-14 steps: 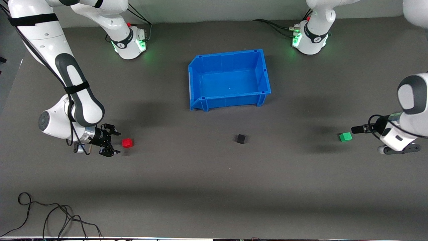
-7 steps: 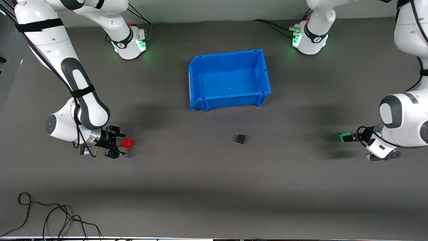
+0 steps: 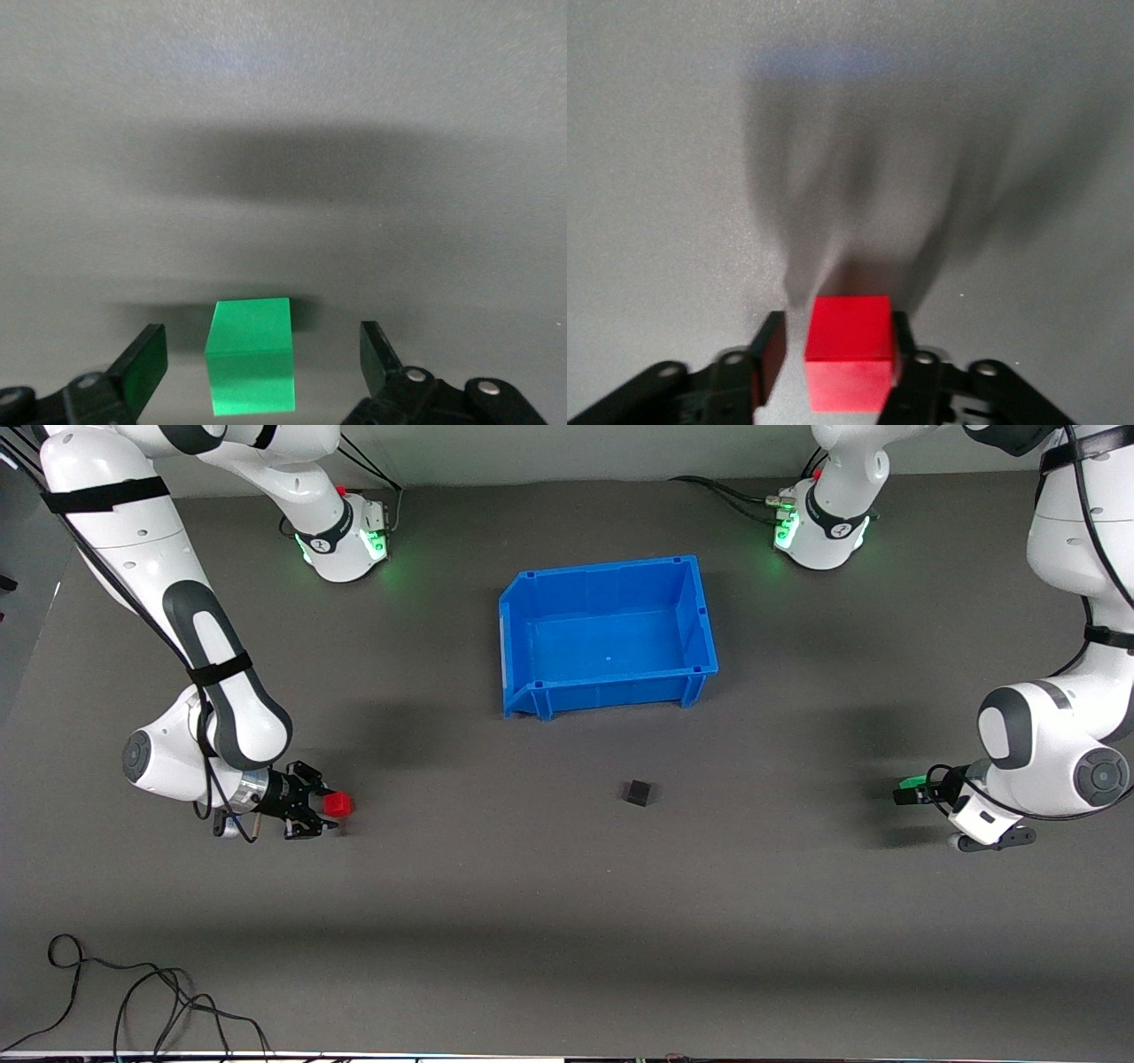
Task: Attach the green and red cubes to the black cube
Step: 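Lower the right gripper onto the red cube while the left gripper reaches the green cube, then close the right gripper on the red cube while the left gripper grasps green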
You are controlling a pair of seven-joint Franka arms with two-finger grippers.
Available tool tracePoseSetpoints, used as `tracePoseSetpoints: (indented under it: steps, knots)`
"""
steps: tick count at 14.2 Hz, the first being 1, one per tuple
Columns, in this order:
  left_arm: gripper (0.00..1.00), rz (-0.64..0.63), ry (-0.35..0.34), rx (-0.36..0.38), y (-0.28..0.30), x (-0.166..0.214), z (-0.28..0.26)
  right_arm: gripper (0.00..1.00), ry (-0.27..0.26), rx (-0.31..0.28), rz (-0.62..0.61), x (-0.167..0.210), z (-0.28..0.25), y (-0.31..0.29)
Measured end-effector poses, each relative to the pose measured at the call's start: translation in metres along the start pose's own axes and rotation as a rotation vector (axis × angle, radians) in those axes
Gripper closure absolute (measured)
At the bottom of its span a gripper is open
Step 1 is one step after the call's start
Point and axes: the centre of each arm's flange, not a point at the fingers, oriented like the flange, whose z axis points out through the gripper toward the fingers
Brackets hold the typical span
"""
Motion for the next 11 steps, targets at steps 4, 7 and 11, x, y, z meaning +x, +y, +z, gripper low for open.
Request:
tracePoseSetpoints:
  steps: [4, 7, 11]
  knots:
    - [0.33, 0.001, -0.005, 0.0, 0.0, -0.0038, 0.0073, 0.59, 0.0, 0.0, -0.002, 0.0, 0.0001, 0.0]
    - [0.6, -0.001, 0.0, 0.0, -0.0017, -0.0036, 0.0068, 0.6, 0.0, 0.0, -0.004, 0.0001, 0.0001, 0.0]
    - [0.6, -0.037, 0.007, -0.011, -0.0093, -0.0032, 0.0053, 0.6, 0.0, 0.008, -0.01, -0.0014, -0.0031, -0.0037]
